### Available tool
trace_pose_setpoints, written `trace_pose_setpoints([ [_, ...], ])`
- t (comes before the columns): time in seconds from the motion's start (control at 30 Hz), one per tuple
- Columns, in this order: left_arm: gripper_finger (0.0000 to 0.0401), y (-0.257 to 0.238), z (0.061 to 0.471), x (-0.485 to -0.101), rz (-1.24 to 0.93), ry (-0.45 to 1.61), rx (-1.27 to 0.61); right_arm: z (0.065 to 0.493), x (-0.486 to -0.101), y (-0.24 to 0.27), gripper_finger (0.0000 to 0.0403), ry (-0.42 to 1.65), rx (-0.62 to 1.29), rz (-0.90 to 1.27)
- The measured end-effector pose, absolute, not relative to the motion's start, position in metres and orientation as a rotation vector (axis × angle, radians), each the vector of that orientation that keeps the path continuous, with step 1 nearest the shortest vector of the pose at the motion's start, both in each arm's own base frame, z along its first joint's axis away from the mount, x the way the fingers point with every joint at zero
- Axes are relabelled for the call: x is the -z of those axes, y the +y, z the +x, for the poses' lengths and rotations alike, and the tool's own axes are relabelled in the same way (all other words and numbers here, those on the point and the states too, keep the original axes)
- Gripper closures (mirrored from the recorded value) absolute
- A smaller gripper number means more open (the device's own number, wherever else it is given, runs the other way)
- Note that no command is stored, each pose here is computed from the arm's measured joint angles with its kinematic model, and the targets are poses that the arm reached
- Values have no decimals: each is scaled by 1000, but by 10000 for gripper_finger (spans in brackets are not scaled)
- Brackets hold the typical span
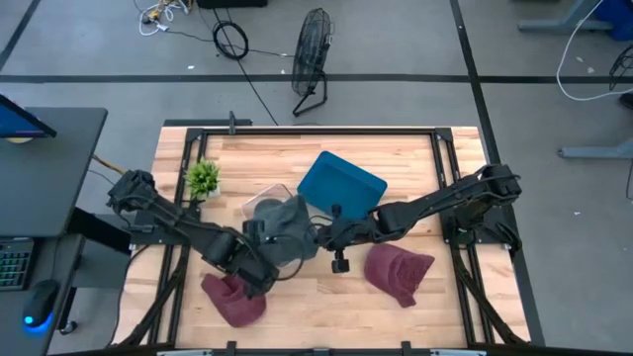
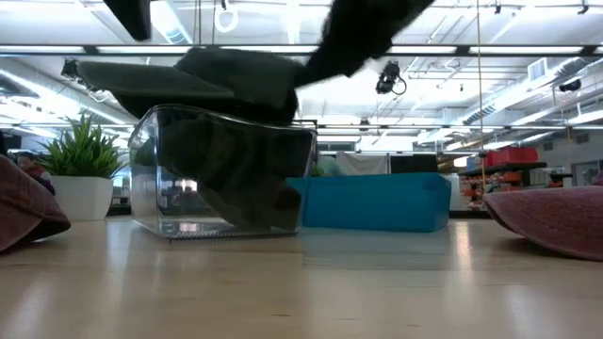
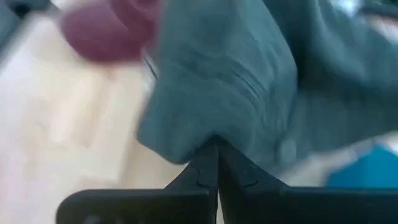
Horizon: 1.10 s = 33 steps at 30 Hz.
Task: Pick & Place hat
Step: Put the gray cap into the transparent bin
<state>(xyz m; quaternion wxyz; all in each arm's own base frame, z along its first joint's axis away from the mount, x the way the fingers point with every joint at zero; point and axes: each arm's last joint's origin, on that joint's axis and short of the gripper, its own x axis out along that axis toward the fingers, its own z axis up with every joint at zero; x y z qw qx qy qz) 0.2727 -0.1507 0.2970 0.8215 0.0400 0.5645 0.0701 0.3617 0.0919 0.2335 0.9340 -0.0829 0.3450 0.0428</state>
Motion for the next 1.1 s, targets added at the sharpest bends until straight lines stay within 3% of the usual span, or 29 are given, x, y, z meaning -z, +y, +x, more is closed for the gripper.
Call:
trace_pose_setpoints([
  [0.17, 398, -139, 273, -285, 81, 1249, -219, 366, -240, 96, 402, 630, -188, -147],
  [0.37, 398, -109, 275, -280, 154, 1312, -348, 366, -240, 96, 403, 622, -201, -178],
  [0.67, 398, -75, 289, -293, 190, 1289, -390, 369, -242, 88, 403, 598, -164, -192],
  [0.87, 398, -85, 289, -305, 215, 1251, -350, 368, -253, 76, 403, 558, 56, -286],
  [1.1, 397, -111, 281, -306, 199, 1162, -408, 352, -280, 53, 401, 558, 84, -413],
])
